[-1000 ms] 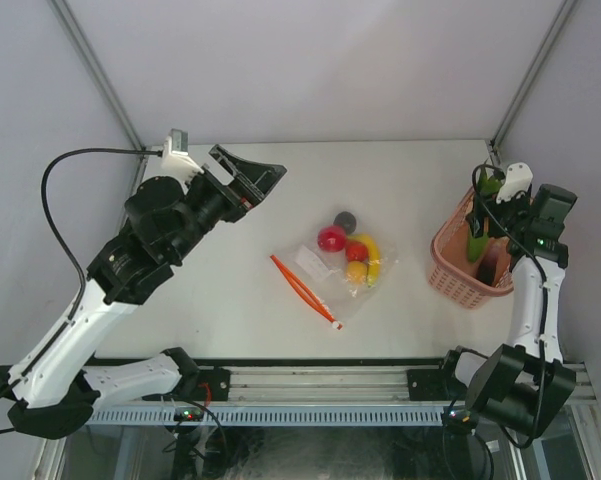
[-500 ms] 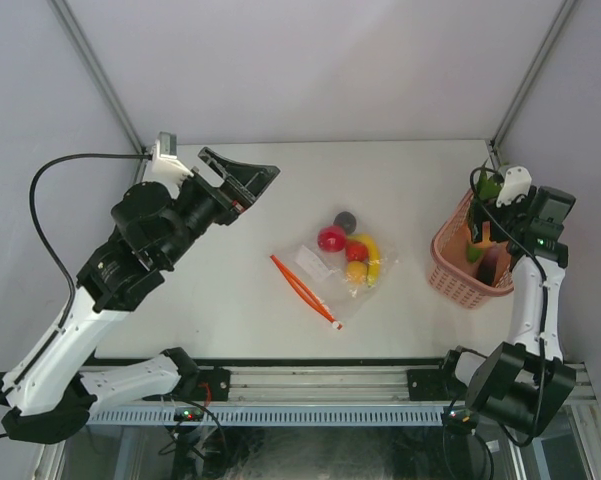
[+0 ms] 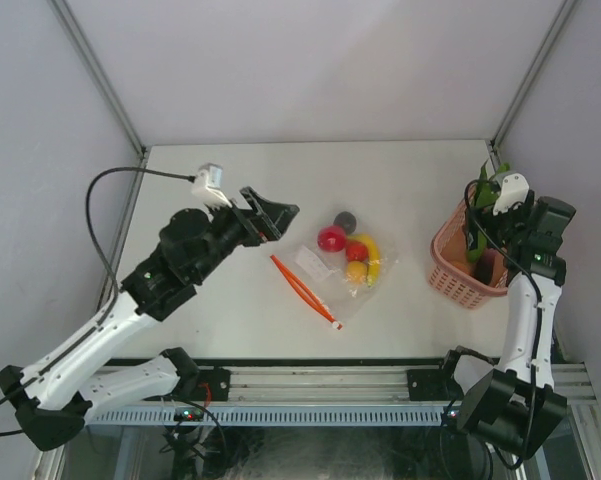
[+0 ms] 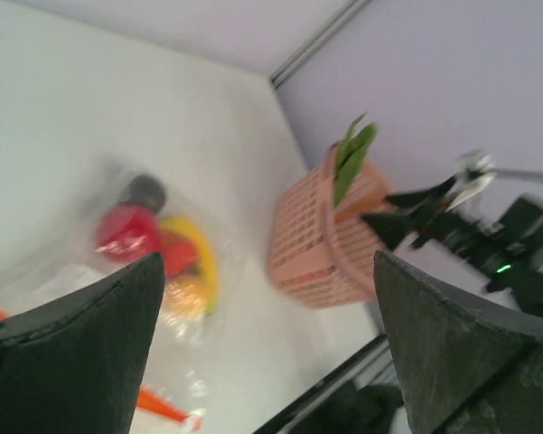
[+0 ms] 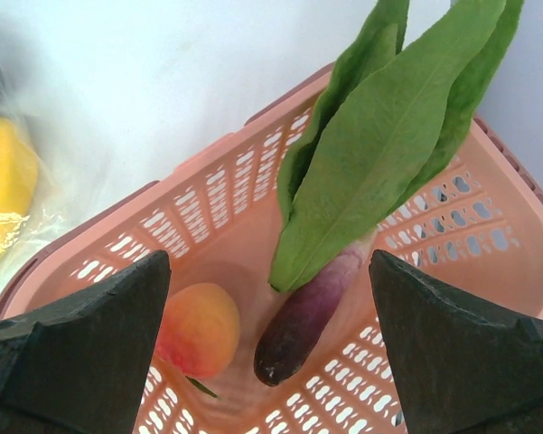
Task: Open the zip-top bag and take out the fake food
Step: Place the fake fruit in the bin, then pick up the fake fruit from the zipper food storage bag.
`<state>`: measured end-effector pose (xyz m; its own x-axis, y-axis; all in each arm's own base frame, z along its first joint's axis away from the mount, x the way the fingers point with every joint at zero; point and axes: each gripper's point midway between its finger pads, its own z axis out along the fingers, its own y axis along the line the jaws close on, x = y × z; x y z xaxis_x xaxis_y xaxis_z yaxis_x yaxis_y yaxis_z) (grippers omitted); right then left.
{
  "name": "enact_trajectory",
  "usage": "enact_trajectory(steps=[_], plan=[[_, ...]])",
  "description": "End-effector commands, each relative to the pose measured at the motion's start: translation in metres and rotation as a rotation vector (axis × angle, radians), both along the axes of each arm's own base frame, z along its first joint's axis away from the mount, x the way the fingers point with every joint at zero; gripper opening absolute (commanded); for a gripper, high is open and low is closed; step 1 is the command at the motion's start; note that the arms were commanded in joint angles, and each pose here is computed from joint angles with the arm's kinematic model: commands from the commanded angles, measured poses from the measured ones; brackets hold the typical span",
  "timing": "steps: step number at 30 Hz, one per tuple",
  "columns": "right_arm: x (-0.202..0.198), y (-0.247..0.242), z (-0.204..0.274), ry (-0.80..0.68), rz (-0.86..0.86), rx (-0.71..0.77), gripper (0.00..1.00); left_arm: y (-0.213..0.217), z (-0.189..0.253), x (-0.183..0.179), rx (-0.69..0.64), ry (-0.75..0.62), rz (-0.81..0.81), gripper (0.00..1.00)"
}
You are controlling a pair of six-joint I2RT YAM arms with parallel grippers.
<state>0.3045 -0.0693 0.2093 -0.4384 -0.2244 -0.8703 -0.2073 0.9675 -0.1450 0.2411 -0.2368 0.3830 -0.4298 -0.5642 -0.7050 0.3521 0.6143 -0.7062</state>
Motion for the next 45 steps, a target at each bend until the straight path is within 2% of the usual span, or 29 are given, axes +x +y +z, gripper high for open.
enact_trajectory(steps=[1, 7, 14, 16, 20, 22, 25, 27, 30, 34, 39, 45], plan=[[0.002, 0.013, 0.015, -0.069, 0.082, -0.012, 0.90, -0.001, -0.023, -0.002, 0.102, -0.176, -0.055, 1.00], [-0.001, 0.035, 0.025, -0.119, 0.180, -0.014, 0.90, 0.005, -0.084, -0.018, 0.127, -0.243, -0.111, 0.96], [-0.011, 0.088, 0.040, -0.182, 0.410, 0.005, 0.90, 0.005, -0.141, -0.030, 0.109, -0.208, -0.159, 0.79], [-0.015, 0.111, 0.047, -0.208, 0.499, 0.006, 0.90, 0.006, -0.154, -0.032, 0.131, -0.199, -0.167, 0.72], [-0.029, 0.159, 0.058, -0.233, 0.739, 0.004, 0.90, 0.007, -0.177, -0.037, 0.168, -0.203, -0.190, 0.68], [-0.039, 0.185, 0.061, -0.251, 0.902, -0.001, 0.90, 0.008, -0.188, -0.038, 0.171, -0.203, -0.191, 0.67], [-0.057, 0.221, 0.048, -0.301, 1.190, -0.063, 0.90, 0.009, -0.200, -0.040, 0.166, -0.209, -0.196, 0.60], [-0.063, 0.239, 0.031, -0.311, 1.334, -0.136, 0.91, 0.010, -0.207, -0.041, 0.163, -0.219, -0.194, 0.51], [-0.056, 0.259, 0.002, -0.245, 1.446, -0.217, 0.91, 0.015, -0.222, -0.039, 0.170, -0.215, -0.168, 0.31], [-0.037, 0.269, -0.040, -0.138, 1.509, -0.293, 0.80, 0.016, -0.244, -0.037, 0.202, -0.180, -0.163, 0.17], [-0.013, 0.265, -0.087, -0.014, 1.512, -0.387, 0.66, 0.008, -0.266, -0.035, 0.241, -0.155, -0.200, 0.15], [-0.008, 0.262, -0.122, 0.102, 1.517, -0.481, 0.53, -0.009, -0.274, -0.030, 0.254, -0.153, -0.247, 0.11]])
